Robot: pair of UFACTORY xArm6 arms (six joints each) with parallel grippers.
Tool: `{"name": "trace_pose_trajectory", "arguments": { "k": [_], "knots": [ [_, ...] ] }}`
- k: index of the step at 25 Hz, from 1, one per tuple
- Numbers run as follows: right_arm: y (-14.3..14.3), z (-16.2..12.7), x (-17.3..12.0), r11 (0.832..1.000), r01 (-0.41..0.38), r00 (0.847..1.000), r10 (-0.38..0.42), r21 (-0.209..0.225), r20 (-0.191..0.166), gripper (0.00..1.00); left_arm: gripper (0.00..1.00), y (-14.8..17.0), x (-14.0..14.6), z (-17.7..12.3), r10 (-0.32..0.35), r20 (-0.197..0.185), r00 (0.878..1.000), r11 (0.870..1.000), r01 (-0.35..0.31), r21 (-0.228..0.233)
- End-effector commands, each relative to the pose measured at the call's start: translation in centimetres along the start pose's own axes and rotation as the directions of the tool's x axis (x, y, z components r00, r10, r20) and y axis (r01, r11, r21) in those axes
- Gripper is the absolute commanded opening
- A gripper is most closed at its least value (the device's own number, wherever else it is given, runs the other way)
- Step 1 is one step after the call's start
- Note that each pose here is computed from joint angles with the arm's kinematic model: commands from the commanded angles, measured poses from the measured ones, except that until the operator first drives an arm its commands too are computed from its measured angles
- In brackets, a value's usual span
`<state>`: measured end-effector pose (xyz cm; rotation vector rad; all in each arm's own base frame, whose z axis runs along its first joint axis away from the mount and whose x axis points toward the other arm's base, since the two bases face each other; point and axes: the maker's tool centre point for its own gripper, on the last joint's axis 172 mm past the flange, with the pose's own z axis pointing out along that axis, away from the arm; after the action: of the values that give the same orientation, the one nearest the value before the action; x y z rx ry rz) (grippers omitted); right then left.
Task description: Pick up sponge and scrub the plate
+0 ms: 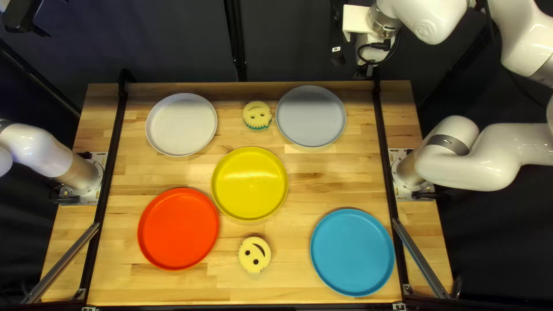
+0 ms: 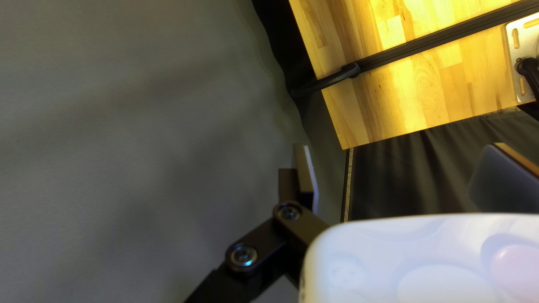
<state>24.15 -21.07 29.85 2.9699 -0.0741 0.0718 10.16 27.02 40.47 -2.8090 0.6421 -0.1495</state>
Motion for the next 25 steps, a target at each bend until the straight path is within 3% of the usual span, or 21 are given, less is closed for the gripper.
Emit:
{"name": "trace_pose_trajectory", "arguments": {
  "k": [1,16,25],
  "knots": [
    [-0.1,0.0,0.2,1.000,0.009,1.000,-0.009,0.002,-0.003,1.00,1.00,0.0,0.0,0.0,0.000,0.000,1.000,1.000,0.000,0.000],
    [-0.1,0.2,0.1,1.000,0.014,1.000,-0.014,-0.007,0.000,1.00,1.00,0.0,0.0,0.0,0.000,0.000,1.000,1.000,0.000,0.000],
    [-3.2,3.2,6.2,0.996,0.072,0.997,-0.074,-0.048,-0.038,1.00,1.00,0.0,0.0,0.0,0.000,0.000,1.000,1.000,0.000,0.000]
  ]
}}
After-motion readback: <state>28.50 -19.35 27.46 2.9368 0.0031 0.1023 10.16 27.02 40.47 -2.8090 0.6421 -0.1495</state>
